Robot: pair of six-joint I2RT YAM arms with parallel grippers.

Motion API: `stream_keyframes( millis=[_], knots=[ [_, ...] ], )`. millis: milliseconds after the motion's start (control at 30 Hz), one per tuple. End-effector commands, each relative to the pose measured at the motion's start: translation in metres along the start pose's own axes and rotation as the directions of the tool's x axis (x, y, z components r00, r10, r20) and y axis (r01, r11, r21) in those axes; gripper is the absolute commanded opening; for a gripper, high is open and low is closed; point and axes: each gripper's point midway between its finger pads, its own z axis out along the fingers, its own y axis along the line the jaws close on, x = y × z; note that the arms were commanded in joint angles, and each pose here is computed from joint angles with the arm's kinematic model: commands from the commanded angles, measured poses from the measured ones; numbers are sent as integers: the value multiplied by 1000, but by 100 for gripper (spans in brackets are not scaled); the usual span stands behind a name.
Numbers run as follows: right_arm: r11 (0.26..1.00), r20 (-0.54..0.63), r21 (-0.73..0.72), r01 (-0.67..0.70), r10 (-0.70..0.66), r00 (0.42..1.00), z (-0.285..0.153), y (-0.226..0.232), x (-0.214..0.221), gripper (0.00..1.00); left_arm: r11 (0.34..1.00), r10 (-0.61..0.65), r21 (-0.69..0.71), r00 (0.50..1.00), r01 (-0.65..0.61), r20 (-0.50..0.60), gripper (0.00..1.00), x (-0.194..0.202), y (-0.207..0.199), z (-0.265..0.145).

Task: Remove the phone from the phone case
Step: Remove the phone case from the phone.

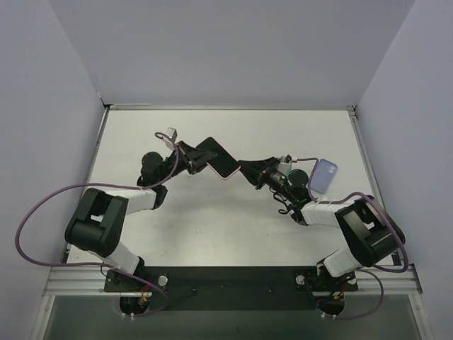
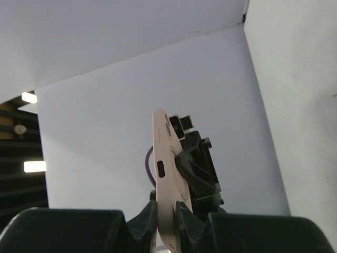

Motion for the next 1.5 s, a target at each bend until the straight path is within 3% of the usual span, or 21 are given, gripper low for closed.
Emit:
stream_keyframes(
  millis=[0, 467, 700, 967, 1167, 1300, 1367, 1400, 1467],
  knots=[
    [951, -156, -301, -64, 17, 988, 5, 88, 44, 0, 888, 295, 360, 955, -285, 28, 0, 19, -132, -3],
    [886, -192, -409, -221, 153, 969, 27, 143, 50, 0, 773, 318, 537, 939, -338, 133, 0, 21, -196, -15],
    [846, -205, -478, -235, 153, 967, 35, 175, 50, 0, 711, 297, 623, 942, -326, 153, 0, 23, -227, -25],
    [840, -217, -494, -225, 131, 967, 46, 182, 54, 0, 656, 303, 673, 936, -342, 181, 0, 28, -265, -34],
    [913, -241, -403, -59, -44, 970, 56, 154, 70, 0, 677, 271, 659, 943, -328, 192, 0, 25, -273, -35],
    [973, -300, -214, 85, -149, 942, 65, 103, 82, 0, 707, 250, 635, 950, -310, 186, 0, 22, -272, -33],
    [963, -307, -171, 208, -253, 917, 60, 86, 86, 0, 720, 234, 626, 954, -300, 188, 0, 20, -271, -33],
    [969, -311, -77, 236, -248, 918, 60, 64, 82, 0, 722, 228, 626, 956, -294, 185, 0, 20, -271, -33],
    [954, -306, -32, 297, -292, 906, 54, 55, 81, 0, 724, 217, 629, 959, -285, 184, 0, 18, -272, -32]
  ],
)
